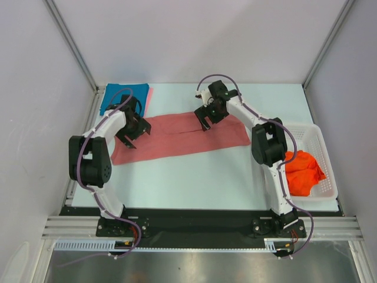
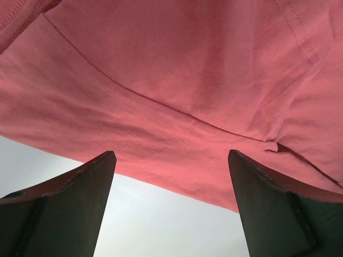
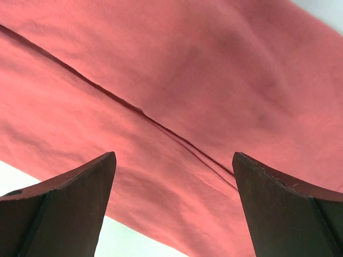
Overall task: Fold and stack the t-shirts
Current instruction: Fold the tshirt
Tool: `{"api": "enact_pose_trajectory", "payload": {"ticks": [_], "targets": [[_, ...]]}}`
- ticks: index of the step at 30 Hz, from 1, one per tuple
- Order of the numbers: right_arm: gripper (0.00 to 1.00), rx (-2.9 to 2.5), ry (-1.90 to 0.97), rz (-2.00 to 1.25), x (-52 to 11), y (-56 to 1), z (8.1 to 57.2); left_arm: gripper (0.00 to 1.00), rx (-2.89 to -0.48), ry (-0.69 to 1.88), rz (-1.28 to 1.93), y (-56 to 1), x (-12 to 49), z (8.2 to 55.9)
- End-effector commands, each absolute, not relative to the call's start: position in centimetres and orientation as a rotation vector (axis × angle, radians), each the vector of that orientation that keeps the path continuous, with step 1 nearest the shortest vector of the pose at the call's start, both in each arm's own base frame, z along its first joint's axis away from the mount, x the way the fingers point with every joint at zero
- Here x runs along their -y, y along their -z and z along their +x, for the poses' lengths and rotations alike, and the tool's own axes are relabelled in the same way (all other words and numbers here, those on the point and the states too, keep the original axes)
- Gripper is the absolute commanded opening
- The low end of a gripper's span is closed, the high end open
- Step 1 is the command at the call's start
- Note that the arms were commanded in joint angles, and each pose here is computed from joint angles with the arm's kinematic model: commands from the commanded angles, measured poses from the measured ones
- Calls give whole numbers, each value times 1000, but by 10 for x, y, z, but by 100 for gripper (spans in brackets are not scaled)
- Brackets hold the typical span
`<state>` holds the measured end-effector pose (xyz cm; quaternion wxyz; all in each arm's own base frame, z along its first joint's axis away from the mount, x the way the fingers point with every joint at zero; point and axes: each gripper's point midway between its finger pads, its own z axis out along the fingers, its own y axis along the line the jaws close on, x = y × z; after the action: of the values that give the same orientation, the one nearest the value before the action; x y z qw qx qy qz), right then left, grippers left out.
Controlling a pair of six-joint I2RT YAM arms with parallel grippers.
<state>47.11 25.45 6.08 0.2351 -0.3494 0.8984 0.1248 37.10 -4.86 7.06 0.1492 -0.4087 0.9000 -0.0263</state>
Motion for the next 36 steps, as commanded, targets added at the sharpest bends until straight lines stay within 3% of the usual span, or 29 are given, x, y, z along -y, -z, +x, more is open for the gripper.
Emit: {"api": "enact_pose_trajectory", "payload": {"ticks": [1,8,12,14,16,20,25,27,36], "targets": [[96,-2380,-294,-1016,-251,-79,485,91,-2562,113,-1236,-75,53,380],[95,-2357,-285,-1046,-253,-76,484,88,-2555,118,-1235,-76,52,381],[95,-2287,-305,-903,-287,-108,506,86,-2484,126,-1158,-97,36,389],[94,-2261,-365,-864,-309,-117,505,82,-2469,255,-982,-112,41,408],[89,-2237,-452,-744,-328,-132,510,75,-2425,374,-846,-128,49,430],[67,-2191,-699,-599,-370,-151,507,69,-2478,356,-636,-137,52,458],[61,-2139,-1054,-490,-440,-149,498,66,-2415,336,-677,-141,37,455],[51,-2111,-1135,-445,-466,-157,494,66,-2403,320,-673,-142,35,447],[41,-2033,-1266,-311,-529,-131,496,67,-2373,224,-657,-147,3,423]]}}
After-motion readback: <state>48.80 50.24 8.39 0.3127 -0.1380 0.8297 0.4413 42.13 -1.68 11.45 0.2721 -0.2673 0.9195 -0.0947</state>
